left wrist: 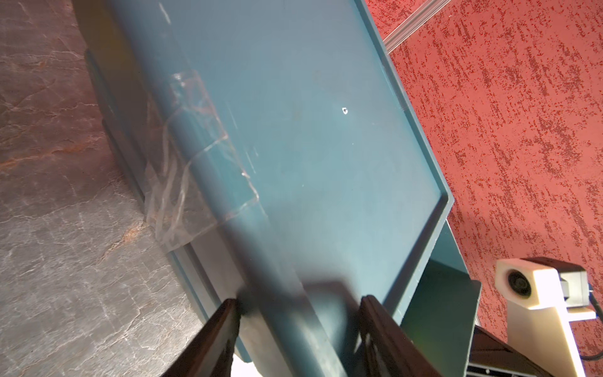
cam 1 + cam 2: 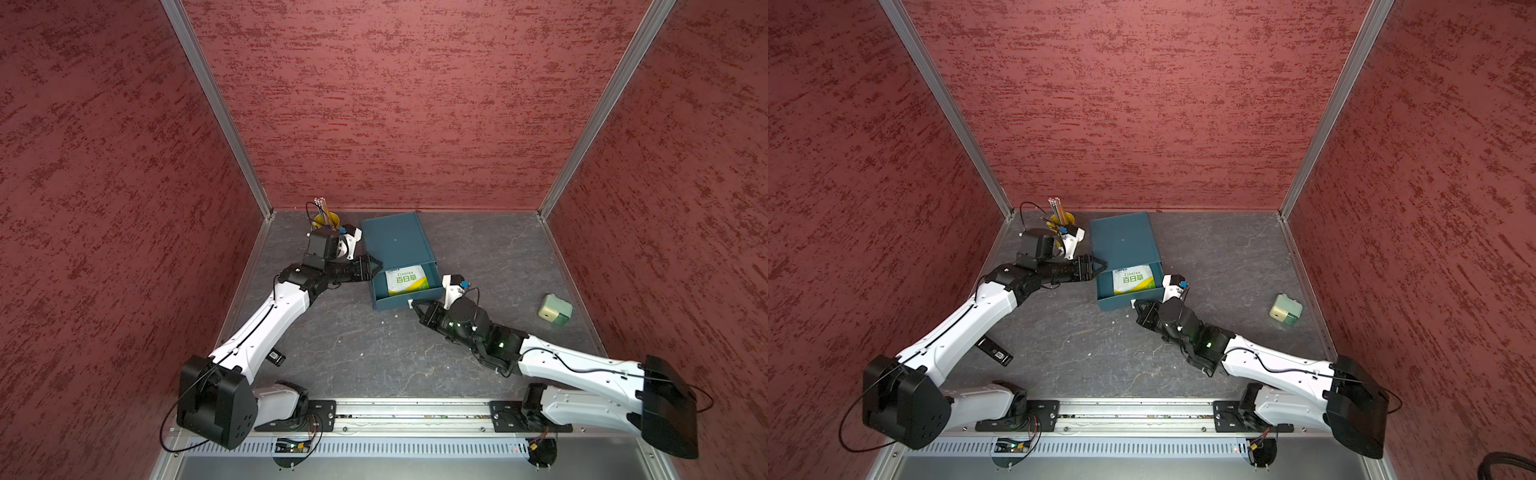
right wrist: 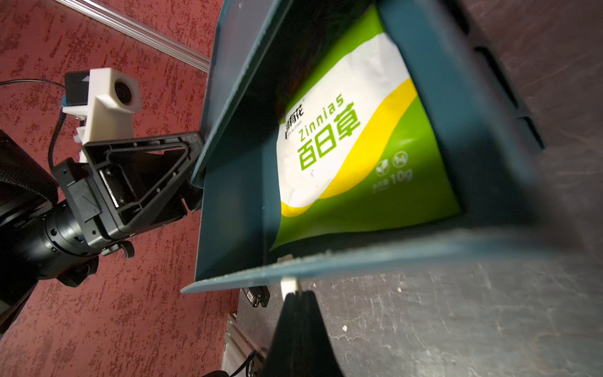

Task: Take the seed bags out of the drawer
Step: Open the drawer in the storage box.

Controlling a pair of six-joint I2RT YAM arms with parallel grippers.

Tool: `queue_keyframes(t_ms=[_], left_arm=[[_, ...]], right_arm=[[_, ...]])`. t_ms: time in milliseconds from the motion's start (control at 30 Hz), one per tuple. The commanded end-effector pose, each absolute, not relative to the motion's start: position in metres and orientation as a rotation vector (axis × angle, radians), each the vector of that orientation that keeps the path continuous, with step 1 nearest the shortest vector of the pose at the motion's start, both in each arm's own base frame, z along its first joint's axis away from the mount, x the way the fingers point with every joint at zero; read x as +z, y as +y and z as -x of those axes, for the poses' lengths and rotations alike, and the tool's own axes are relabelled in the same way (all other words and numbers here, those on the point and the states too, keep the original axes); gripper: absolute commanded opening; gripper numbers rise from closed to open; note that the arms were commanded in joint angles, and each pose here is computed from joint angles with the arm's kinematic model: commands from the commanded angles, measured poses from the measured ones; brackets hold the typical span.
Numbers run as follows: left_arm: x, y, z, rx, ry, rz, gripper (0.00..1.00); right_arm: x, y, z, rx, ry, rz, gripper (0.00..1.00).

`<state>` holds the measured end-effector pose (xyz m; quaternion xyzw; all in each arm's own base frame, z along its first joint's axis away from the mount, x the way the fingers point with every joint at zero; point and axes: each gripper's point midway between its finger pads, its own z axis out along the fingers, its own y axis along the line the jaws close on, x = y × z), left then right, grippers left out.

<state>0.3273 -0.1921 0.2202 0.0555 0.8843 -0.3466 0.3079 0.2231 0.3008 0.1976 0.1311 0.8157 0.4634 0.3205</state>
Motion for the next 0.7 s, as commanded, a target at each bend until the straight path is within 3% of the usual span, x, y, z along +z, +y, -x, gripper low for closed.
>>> queue_keyframes(t_ms=[0,667], left_arm=[[0.203,-0.186,-0.32,-0.877,2.398,-0.127,0.61],[0.202,-0.186,-0.322,-0.864,2.405,-0.137,0.6]], right_arm=[[0.172,0.288,-0.211,1.123,2.223,-0.379,0.0],[0.165,0.282,-0.191,1.091,2.26,-0.402,0.0]])
